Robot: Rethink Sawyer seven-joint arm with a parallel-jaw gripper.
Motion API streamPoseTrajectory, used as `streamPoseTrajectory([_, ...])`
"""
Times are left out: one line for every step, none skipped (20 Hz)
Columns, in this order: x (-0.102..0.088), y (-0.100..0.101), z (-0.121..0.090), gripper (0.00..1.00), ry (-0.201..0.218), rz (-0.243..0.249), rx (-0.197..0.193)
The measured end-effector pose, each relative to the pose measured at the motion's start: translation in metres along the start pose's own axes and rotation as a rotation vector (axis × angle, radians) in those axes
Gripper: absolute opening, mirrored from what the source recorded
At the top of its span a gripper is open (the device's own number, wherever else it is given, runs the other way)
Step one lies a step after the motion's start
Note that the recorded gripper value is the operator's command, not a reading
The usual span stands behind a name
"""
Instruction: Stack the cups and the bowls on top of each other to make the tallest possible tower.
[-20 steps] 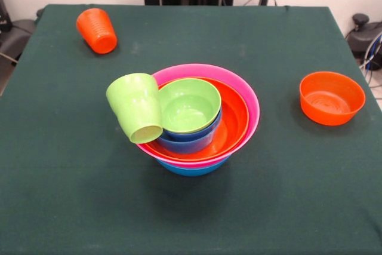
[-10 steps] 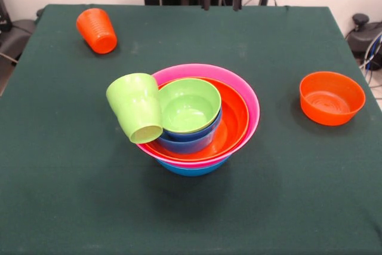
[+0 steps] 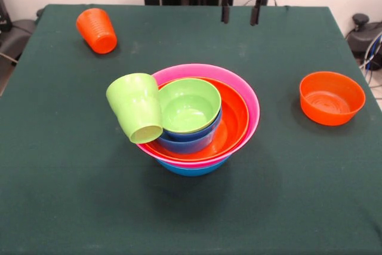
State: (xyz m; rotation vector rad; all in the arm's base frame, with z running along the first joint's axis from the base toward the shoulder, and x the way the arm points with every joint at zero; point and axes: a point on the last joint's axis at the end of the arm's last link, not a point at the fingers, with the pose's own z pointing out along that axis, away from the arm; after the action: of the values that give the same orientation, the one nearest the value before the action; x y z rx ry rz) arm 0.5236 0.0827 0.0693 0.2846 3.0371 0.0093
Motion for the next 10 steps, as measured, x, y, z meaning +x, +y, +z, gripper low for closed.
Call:
streamPoseTrajectory([0.001, 0.002, 0.002, 1.0, 0.002, 0.006, 0.001])
streamPoseTrajectory([0.003, 0.005, 0.004, 1.0, 0.004, 0.011, 0.002])
streamPoseTrajectory([0.006, 0.01, 0.008, 1.0, 0.009, 0.024, 0.005])
streamPoseTrajectory([0.007, 0.013, 0.01, 1.0, 0.01, 0.032, 0.007])
streamPoseTrajectory([0.009, 0.017, 0.014, 1.0, 0.014, 0.046, 0.01])
streamPoseTrajectory([0.01, 0.021, 0.016, 1.0, 0.015, 0.054, 0.011])
streamPoseTrajectory([0.011, 0.024, 0.019, 1.0, 0.015, 0.064, 0.012])
streamPoseTrajectory([0.012, 0.028, 0.022, 1.0, 0.016, 0.074, 0.013])
streamPoseTrajectory([0.012, 0.031, 0.025, 1.0, 0.013, 0.083, 0.014])
streamPoseTrajectory([0.013, 0.036, 0.03, 1.0, 0.01, 0.094, 0.015])
